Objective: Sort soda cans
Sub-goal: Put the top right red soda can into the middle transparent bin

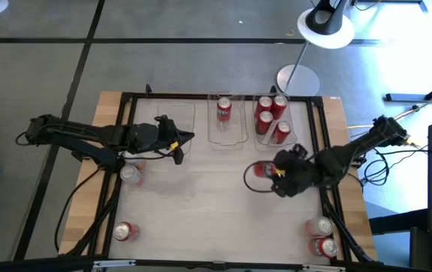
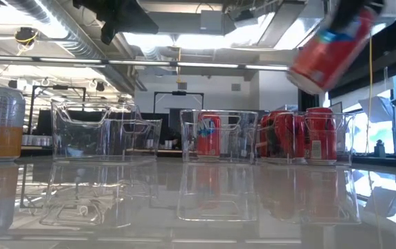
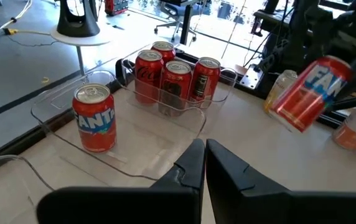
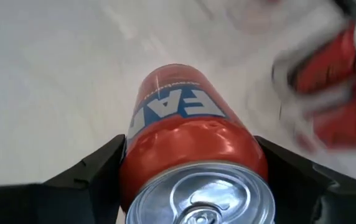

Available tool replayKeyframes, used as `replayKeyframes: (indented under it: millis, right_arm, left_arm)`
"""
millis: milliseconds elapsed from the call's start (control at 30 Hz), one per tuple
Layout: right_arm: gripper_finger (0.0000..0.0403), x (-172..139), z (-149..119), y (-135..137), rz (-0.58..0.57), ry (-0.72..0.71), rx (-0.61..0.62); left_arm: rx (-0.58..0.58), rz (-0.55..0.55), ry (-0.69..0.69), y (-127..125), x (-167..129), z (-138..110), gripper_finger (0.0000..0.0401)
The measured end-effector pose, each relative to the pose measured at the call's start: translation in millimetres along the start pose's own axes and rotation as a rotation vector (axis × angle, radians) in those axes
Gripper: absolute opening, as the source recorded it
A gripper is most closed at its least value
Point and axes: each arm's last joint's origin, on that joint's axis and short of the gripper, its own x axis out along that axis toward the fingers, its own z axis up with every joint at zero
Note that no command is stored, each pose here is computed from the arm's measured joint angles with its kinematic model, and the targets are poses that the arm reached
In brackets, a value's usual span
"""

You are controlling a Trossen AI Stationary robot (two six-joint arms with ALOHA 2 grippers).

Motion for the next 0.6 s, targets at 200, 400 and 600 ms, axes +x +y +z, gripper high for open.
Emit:
replayKeyframes:
  millis: [200,400,600]
  right_arm:
    - [0.0289,3.9,32.5,-2.6,0.007,-0.18,-0.115]
    - [0.0289,11.1,57.6,-11.2,-0.003,-0.279,-0.175]
    - [0.0289,14.7,77.7,-16.8,0.049,-0.355,-0.205]
  left_arm:
    - [0.044,-0.001,-0.003,0.0,0.0,0.4,0.0008]
    - [0.004,0.014,-0.002,2.4,1.0,0.7,0.0008]
    - [-0.01,0.0,-0.082,2.5,2.0,9.6,0.0008]
